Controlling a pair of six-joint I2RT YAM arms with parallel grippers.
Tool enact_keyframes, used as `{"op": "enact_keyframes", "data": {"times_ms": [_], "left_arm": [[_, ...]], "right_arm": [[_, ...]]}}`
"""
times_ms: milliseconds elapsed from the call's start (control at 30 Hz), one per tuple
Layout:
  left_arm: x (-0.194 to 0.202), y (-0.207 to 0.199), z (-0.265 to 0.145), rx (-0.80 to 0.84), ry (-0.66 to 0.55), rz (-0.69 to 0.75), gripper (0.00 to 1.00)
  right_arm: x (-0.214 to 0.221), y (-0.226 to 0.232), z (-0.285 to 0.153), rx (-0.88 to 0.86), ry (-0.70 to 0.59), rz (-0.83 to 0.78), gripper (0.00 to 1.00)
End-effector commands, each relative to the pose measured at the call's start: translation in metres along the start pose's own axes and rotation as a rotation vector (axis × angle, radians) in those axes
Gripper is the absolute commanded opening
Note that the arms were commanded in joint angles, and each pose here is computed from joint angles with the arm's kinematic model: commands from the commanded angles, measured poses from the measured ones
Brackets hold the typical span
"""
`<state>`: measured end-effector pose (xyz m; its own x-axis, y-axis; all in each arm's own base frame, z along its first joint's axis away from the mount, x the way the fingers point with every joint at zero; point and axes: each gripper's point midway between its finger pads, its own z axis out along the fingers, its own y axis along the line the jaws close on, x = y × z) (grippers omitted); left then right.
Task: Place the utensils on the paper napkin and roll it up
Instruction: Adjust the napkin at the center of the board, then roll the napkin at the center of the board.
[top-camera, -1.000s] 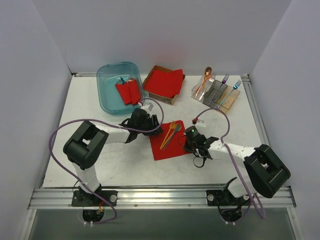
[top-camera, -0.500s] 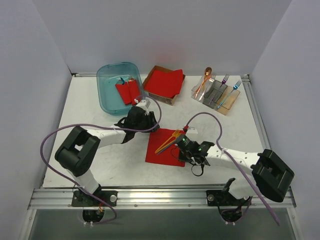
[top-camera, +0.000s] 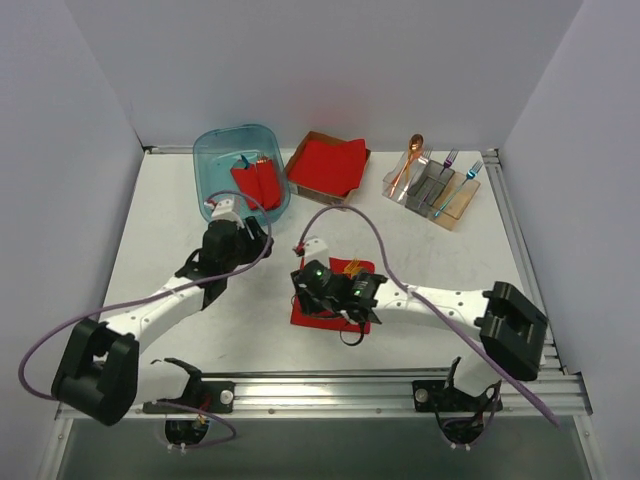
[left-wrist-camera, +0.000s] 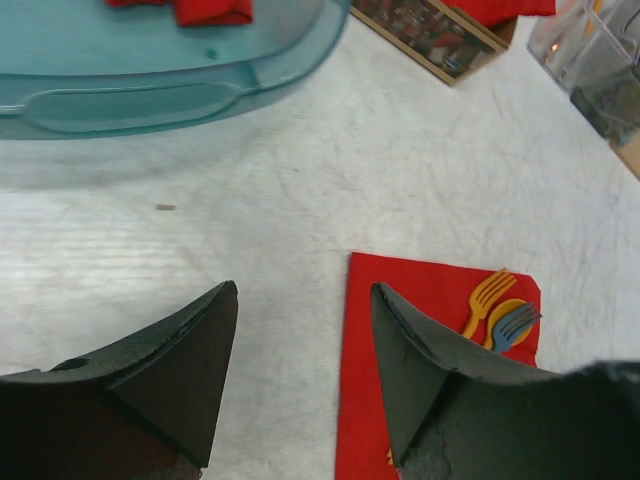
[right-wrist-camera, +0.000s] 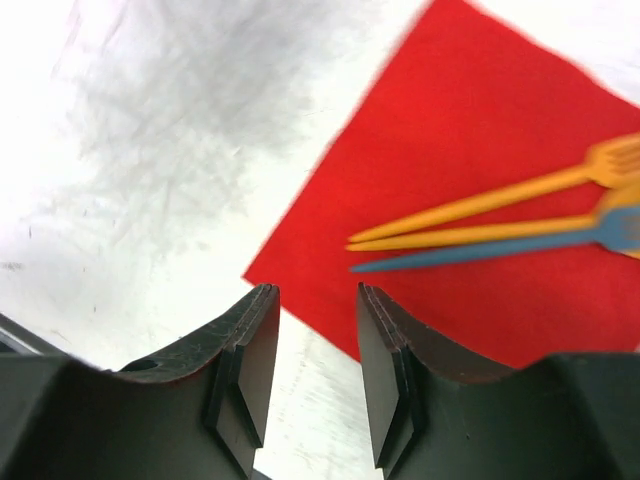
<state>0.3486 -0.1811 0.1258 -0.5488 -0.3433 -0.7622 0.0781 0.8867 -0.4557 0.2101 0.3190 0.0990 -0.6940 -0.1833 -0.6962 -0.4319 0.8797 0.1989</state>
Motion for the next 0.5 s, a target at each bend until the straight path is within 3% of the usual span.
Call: {"op": "enact_keyframes", "data": {"times_ms": [0, 100, 233, 467], "left_arm": [[-0.022, 0.013, -0.022, -0.002, -0.116, -0.066, 0.65], [-0.033, 0.021, -0.036, -0.025, -0.176, -0.101, 0.97], [-0.038, 0.041, -0.049, -0.117, -0.233, -0.148, 0.94], [-0.043, 0.043, -0.063, -0.078, -0.316, -0.182, 0.94]], "right_arm": [[0.002, 0.020, 0.013, 0.038, 0.003, -0.136, 0.38], [0.014, 0.039, 0.025, 0.073, 0.036, -0.224, 0.38], [0.037, 0.048, 0.046, 0.145, 0.100, -0.317, 0.39], [0.048, 0.056, 0.053, 0.174, 0.117, -0.344, 0.40]]}}
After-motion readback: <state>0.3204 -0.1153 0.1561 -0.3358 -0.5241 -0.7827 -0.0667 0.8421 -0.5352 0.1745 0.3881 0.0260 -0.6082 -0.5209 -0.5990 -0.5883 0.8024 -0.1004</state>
